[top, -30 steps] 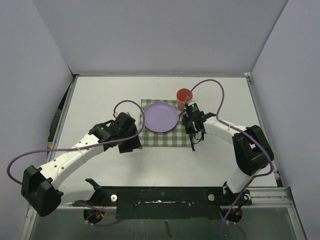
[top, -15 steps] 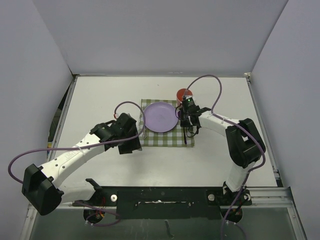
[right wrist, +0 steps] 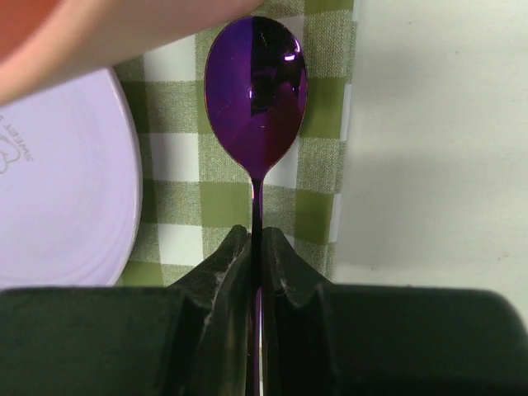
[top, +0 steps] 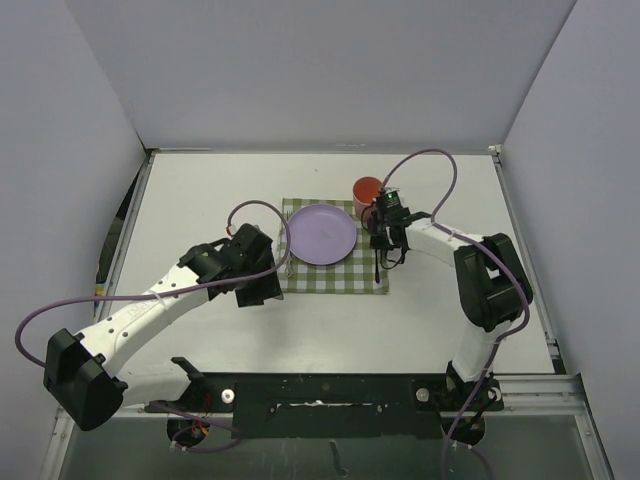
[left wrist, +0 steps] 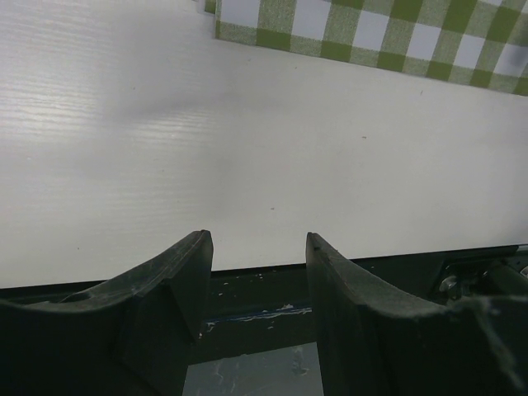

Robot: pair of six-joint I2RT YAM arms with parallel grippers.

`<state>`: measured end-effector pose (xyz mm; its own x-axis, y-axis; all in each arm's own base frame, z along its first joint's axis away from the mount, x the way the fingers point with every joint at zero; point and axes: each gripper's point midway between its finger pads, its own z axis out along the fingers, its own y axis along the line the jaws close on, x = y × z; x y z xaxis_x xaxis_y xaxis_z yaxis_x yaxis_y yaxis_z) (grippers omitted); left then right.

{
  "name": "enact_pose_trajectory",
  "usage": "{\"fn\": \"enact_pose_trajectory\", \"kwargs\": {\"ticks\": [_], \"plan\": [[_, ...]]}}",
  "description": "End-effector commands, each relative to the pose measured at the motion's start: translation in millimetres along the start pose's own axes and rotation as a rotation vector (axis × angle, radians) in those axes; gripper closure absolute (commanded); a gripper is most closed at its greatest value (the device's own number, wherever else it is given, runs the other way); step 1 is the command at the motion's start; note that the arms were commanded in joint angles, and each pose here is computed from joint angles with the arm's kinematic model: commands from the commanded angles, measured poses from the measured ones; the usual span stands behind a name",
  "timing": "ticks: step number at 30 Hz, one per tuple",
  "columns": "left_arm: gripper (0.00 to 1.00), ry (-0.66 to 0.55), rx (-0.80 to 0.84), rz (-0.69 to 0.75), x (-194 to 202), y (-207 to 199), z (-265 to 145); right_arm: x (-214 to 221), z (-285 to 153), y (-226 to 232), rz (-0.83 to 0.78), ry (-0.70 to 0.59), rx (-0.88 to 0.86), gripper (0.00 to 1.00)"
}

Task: Set the dinner table for one person
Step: Adjust the spoon with the napkin.

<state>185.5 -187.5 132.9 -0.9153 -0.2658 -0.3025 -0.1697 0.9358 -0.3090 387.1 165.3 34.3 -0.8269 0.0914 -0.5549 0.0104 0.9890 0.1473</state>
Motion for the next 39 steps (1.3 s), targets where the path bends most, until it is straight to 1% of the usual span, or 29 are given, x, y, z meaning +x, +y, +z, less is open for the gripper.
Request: {"fn": "enact_pose_trajectory", "kwargs": {"ticks": [1, 11, 21, 22, 24, 29, 31, 39], "plan": [[0.52, -0.048, 0.058, 0.007, -14, -18, -11, -17, 0, 9, 0.022, -0.056, -0.032, 1.00], [0.52, -0.046, 0.059, 0.004, -14, -19, -9, -14, 5, 17, 0.015, -0.034, -0.057, 1.00], [0.52, -0.043, 0.062, 0.000, -11, -18, -8, -11, 9, 21, -0.008, -0.018, -0.045, 1.00], [0.52, -0.043, 0.062, 0.001, -11, -18, -8, -12, 8, 22, -0.020, -0.019, -0.046, 0.97], [0.52, -0.041, 0.065, 0.001, -10, -18, -7, -15, 6, 24, -0.036, -0.025, -0.054, 0.82], [0.52, -0.040, 0.072, 0.002, -9, -18, -6, -24, -6, 27, -0.045, -0.068, -0.071, 0.65], [0.52, -0.041, 0.078, 0.001, -9, -19, -7, -26, -10, 27, -0.049, -0.075, -0.075, 0.63], [0.52, -0.051, 0.093, 0.000, -10, -22, -11, -32, -25, 26, -0.056, -0.096, -0.090, 0.63]]}}
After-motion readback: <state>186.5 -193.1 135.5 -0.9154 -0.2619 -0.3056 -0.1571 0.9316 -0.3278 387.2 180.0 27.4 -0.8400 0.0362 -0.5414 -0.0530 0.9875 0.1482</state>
